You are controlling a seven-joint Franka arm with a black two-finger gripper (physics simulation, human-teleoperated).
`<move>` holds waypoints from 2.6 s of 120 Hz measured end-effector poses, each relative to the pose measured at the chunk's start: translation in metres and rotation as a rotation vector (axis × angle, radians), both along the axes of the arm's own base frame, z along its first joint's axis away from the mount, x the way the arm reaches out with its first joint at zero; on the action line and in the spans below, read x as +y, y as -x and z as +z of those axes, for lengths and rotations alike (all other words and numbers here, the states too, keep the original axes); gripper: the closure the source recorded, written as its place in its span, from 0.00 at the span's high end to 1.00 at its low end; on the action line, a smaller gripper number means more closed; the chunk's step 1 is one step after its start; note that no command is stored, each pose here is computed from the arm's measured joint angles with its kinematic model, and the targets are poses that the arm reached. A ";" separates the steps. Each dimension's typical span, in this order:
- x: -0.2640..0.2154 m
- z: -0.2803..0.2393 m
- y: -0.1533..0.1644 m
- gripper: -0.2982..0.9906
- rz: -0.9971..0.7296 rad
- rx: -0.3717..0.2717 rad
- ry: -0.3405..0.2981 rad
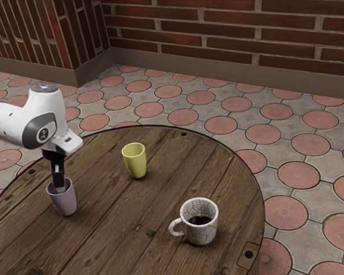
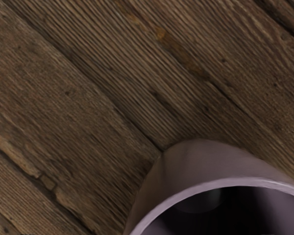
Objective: Place the left cup onto the right cup
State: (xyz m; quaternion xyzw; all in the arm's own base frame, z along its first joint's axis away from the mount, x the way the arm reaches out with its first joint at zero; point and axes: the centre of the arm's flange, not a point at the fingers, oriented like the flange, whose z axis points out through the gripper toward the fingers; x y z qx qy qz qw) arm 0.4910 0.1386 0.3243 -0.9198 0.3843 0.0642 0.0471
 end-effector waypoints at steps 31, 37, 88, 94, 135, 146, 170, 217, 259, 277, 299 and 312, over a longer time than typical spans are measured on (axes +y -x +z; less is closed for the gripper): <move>0.012 -0.002 0.003 0.28 0.025 -0.017 -0.003; 0.011 -0.002 0.002 0.25 0.026 -0.020 -0.004; 0.002 0.003 0.002 0.17 0.033 -0.037 -0.010; 0.003 0.010 0.003 0.17 0.039 -0.048 -0.013; 0.022 0.096 -0.041 0.16 0.109 -0.158 -0.022; 0.021 0.110 -0.055 0.16 0.111 -0.162 -0.024; -0.082 0.128 -0.107 0.16 -0.064 -0.165 -0.023; -0.098 0.156 -0.132 0.16 -0.095 -0.167 -0.045; -0.116 0.134 -0.190 0.16 -0.152 -0.165 -0.077; -0.132 0.127 -0.198 0.16 -0.187 -0.160 -0.077; -0.134 0.109 -0.202 0.16 -0.201 -0.134 -0.075; -0.134 0.097 -0.204 0.16 -0.207 -0.120 -0.073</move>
